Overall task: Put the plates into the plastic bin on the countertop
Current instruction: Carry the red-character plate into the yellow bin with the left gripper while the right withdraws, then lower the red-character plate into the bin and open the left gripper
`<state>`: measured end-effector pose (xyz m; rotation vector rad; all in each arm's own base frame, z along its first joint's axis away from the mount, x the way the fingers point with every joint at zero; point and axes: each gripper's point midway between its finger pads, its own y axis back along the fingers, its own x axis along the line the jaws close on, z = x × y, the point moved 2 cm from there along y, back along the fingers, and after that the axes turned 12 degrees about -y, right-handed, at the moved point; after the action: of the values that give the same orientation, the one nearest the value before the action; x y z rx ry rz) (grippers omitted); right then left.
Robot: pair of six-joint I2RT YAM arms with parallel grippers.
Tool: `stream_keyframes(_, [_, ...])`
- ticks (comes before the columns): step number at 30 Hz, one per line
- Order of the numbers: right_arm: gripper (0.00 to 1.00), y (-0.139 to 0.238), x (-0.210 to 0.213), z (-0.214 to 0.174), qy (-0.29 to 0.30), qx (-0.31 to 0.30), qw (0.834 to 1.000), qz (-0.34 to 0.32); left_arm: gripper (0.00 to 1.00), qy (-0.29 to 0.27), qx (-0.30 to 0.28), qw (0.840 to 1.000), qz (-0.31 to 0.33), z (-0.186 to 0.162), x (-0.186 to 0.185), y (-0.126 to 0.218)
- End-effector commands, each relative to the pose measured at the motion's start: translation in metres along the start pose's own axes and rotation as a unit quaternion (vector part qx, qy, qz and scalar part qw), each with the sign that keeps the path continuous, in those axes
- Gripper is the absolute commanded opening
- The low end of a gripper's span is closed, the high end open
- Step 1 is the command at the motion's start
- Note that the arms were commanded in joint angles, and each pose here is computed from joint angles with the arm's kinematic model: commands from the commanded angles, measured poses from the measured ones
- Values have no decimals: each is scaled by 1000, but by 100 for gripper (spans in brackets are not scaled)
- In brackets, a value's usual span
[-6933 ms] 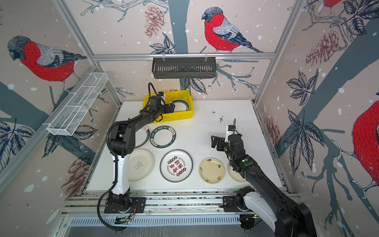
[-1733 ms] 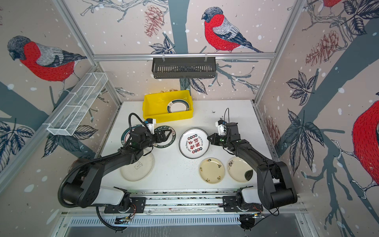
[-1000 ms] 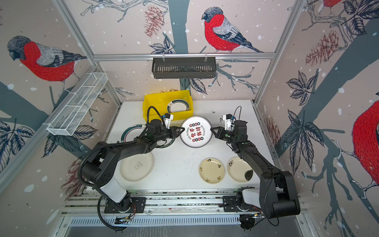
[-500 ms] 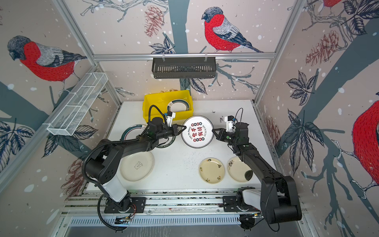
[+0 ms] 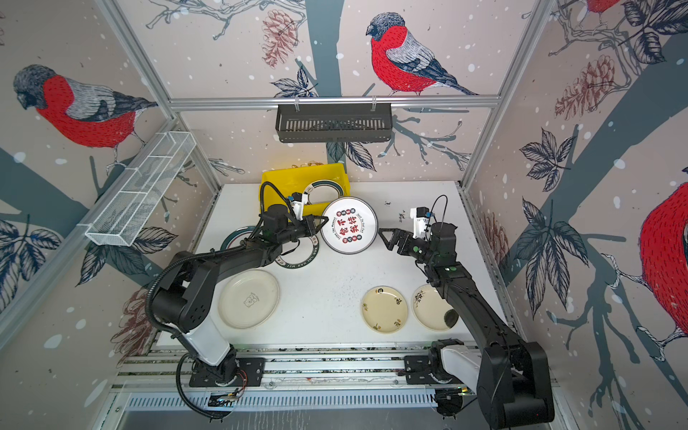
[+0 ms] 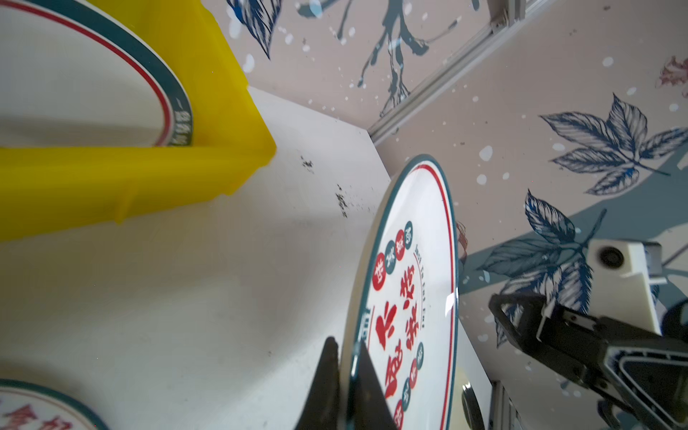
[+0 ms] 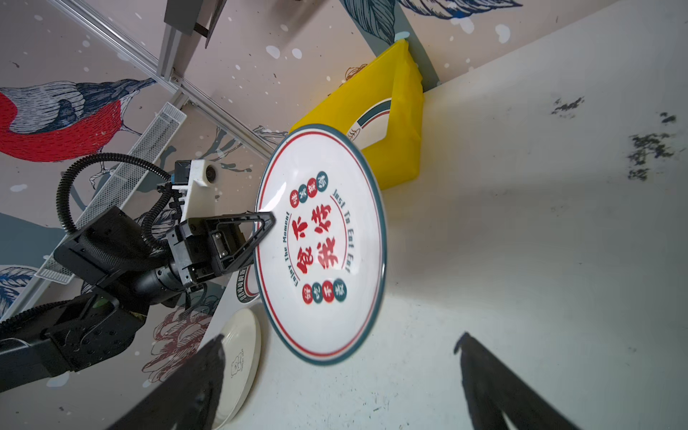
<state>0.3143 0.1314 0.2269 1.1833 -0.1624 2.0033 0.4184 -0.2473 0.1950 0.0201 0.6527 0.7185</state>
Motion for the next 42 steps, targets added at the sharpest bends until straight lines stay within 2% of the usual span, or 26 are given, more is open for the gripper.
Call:
stream_keyframes(1, [99, 7, -3, 4, 23, -21, 999, -22, 0, -27, -86, 996, 15, 48, 8, 12])
stream_keyframes(6, [99, 16, -3, 0, 36, -34, 998, -28, 0, -38, -144, 987, 64, 92, 35, 24])
stream_keyframes(13, [99, 24, -5, -3, 46, -48, 997, -38, 0, -42, -169, 979, 109, 123, 77, 17])
stream_keyframes(19, [99, 26, -7, -11, 45, -42, 998, -33, 0, -36, -167, 976, 132, 127, 113, -1])
stream_keyframes(26, [99, 23, -7, -17, 37, -30, 999, -17, 0, -40, -116, 975, 187, 128, 154, -30])
stream_keyframes(31, [100, 21, -6, -19, 41, -20, 999, -13, 0, -41, -99, 969, 221, 121, 177, -39])
stream_keyframes(42, [99, 19, -8, -19, 35, -18, 999, -14, 0, -47, -63, 968, 240, 100, 195, -58])
